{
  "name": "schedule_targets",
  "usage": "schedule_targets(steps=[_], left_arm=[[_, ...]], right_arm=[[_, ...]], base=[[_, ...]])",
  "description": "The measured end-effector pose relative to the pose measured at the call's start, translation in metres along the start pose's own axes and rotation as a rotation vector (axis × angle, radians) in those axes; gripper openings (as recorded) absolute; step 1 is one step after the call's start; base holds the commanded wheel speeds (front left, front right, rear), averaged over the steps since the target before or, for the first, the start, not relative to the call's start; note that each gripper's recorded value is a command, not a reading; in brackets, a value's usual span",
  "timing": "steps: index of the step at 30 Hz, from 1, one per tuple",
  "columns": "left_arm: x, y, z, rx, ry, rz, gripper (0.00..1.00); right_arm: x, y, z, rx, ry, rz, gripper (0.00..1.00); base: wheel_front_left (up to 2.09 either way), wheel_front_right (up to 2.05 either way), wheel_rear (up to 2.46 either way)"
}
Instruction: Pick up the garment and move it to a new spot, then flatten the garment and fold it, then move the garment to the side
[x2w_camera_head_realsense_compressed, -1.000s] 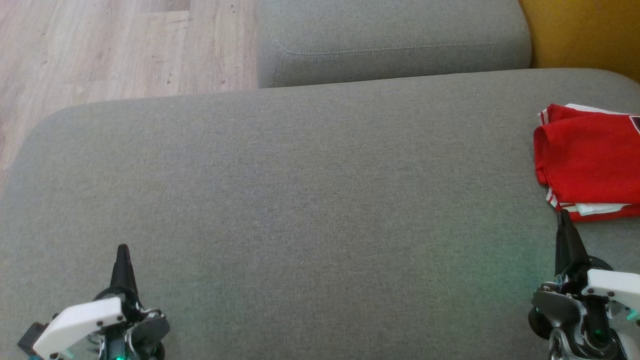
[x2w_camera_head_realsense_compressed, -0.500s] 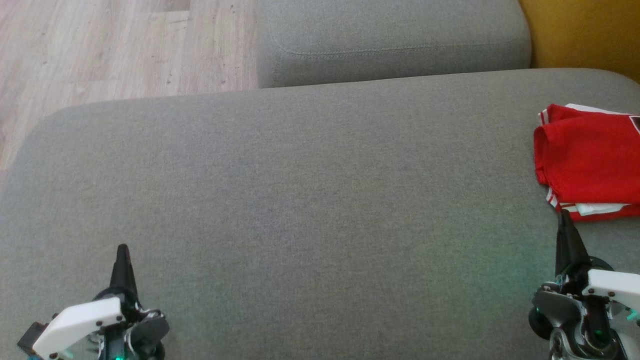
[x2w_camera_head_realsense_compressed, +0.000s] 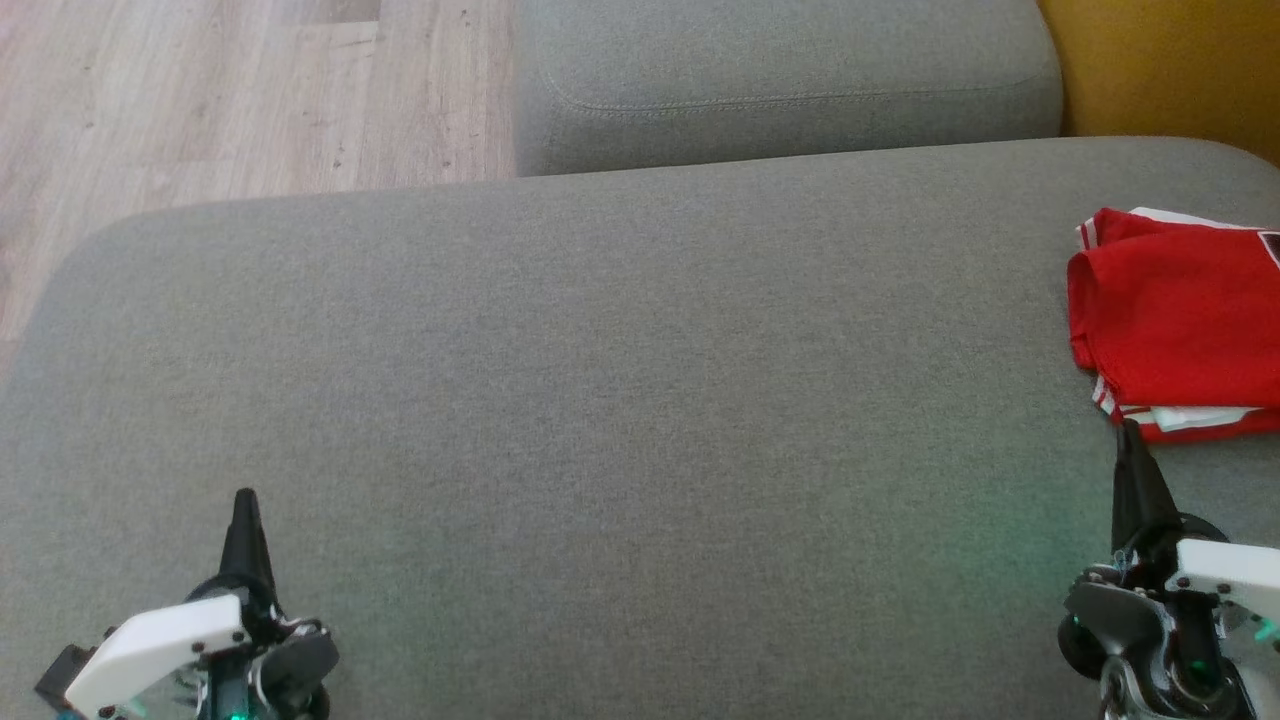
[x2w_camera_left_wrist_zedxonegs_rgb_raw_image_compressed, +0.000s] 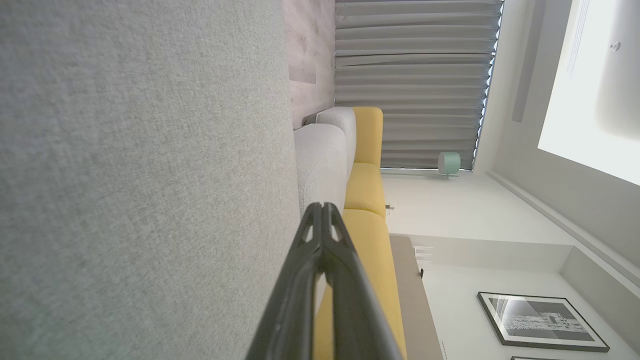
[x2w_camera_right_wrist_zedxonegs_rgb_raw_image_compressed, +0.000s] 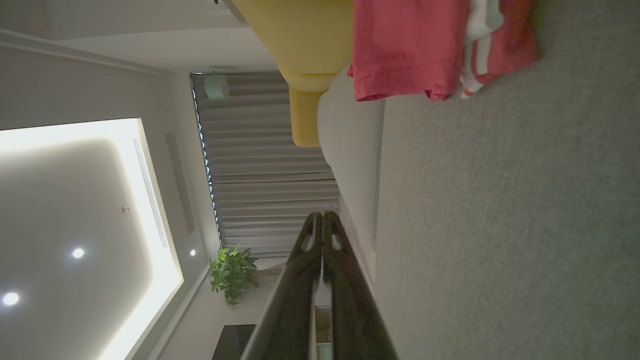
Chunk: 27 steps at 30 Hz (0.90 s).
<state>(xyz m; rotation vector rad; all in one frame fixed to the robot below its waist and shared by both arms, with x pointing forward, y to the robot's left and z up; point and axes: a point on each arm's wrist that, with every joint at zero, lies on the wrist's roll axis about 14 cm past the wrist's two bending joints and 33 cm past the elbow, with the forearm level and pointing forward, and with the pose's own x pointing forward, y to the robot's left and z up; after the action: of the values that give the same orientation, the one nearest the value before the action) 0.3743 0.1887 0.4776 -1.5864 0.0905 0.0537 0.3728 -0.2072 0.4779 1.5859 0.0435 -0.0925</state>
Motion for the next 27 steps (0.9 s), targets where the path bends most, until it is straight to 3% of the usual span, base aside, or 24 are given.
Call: schedule_targets(steps=[27], left_arm=[[-0.0001,0.0,0.0008,-0.001,-0.002,0.0,0.0]], right_arm=[[-0.0001,-0.0001,0.001,-0.005,-0.001,-0.001,0.0]], base=[[0.0,0.0,0.0]])
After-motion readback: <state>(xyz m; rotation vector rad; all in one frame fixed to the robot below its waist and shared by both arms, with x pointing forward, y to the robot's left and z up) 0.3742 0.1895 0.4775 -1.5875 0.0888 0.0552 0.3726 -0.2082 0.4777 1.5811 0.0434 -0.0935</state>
